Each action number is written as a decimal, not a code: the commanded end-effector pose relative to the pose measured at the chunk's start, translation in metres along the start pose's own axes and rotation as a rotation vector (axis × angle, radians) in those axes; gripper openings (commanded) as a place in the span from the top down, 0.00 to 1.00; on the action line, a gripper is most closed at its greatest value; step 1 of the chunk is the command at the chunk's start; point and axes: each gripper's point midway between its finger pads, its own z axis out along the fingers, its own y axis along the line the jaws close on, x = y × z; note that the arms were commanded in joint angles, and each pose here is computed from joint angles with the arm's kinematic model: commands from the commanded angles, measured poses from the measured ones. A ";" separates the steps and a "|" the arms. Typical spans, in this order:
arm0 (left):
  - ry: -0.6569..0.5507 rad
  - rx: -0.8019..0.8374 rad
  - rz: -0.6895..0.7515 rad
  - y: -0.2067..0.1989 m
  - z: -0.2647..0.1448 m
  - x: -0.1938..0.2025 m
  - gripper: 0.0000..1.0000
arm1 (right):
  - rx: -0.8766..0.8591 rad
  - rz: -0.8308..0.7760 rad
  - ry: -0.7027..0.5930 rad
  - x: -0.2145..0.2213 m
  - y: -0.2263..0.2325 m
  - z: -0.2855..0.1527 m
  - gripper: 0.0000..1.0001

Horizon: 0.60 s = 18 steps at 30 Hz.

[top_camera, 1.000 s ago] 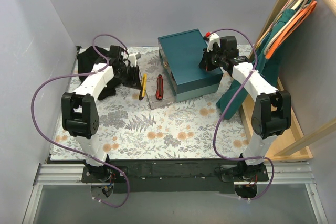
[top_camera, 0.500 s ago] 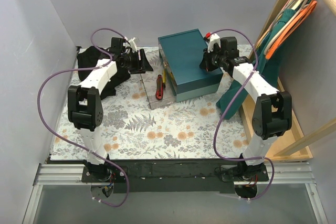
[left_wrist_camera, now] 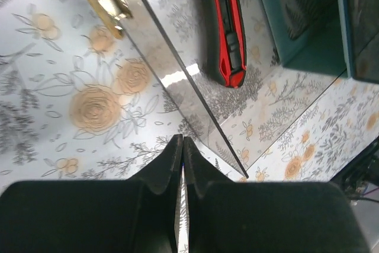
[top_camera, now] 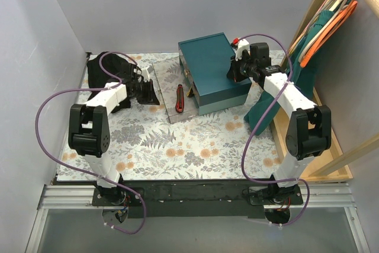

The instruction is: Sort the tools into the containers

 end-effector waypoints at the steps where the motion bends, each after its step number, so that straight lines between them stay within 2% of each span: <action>1: -0.051 0.084 0.101 -0.025 0.004 -0.004 1.00 | 0.072 0.086 0.259 0.072 -0.016 -0.003 0.99; 8: -0.098 0.208 0.110 -0.047 0.024 -0.011 1.00 | 0.109 -0.024 0.049 -0.024 -0.027 -0.011 0.99; 11: -0.098 0.230 0.107 -0.054 0.031 -0.013 1.00 | 0.238 -0.099 -0.010 -0.060 -0.056 -0.016 0.99; 14: -0.098 0.255 0.126 -0.064 0.036 -0.013 1.00 | 0.356 -0.113 -0.025 -0.075 -0.093 -0.018 0.99; 18: -0.091 0.293 0.150 -0.078 0.044 -0.008 1.00 | 0.464 -0.100 0.012 -0.066 -0.135 -0.014 0.99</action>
